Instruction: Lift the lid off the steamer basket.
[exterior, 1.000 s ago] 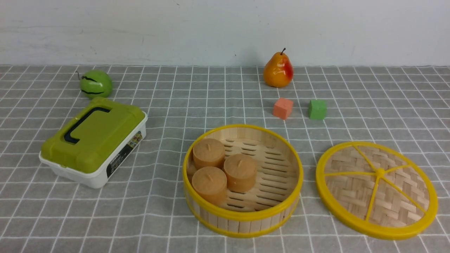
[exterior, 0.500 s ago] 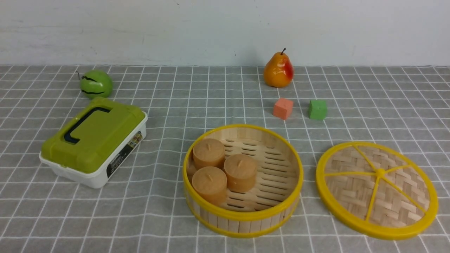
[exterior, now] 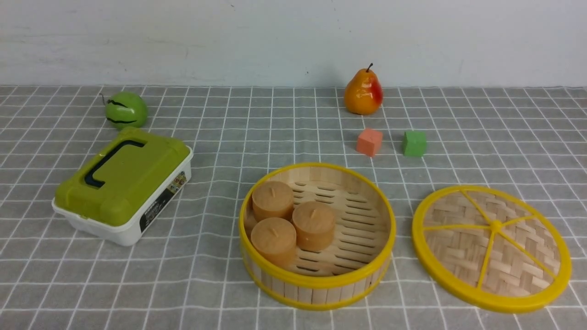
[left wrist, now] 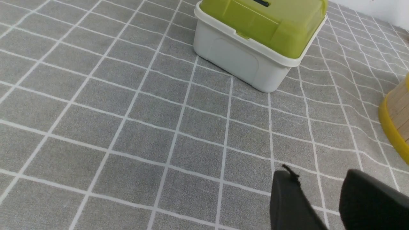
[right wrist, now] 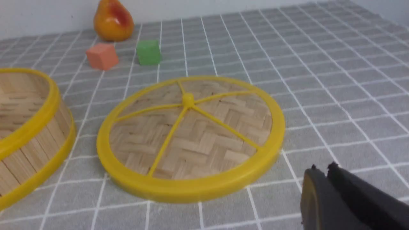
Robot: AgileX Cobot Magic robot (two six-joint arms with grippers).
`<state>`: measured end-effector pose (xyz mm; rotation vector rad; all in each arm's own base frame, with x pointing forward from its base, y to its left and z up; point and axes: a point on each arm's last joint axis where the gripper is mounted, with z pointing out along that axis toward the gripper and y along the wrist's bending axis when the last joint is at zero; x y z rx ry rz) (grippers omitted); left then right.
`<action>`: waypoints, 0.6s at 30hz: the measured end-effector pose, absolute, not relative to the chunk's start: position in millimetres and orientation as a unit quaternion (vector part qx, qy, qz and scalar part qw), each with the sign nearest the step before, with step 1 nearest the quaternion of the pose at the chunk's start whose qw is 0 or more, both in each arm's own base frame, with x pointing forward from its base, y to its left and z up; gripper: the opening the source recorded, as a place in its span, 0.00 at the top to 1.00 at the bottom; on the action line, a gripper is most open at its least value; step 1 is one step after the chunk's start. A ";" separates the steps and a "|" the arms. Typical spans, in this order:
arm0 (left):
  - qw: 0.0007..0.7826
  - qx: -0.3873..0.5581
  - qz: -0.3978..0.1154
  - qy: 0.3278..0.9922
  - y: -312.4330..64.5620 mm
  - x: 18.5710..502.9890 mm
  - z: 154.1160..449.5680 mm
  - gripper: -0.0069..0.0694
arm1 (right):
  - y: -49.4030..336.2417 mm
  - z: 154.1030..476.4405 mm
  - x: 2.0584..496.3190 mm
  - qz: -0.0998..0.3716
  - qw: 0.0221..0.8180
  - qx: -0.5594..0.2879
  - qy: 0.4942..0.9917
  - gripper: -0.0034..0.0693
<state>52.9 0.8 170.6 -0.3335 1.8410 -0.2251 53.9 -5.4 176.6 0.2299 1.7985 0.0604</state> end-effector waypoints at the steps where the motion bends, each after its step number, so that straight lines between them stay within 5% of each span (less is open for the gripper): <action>1: 0.588 -0.143 -0.097 0.790 0.8 52.9 170.6 0.60 | -5.5 174.9 53.4 0.026 0.608 0.101 0.787 0.93; 18: 0.588 -0.143 -0.097 0.790 0.8 52.9 170.6 0.60 | -3.1 172.9 52.0 0.026 0.589 0.083 0.803 0.90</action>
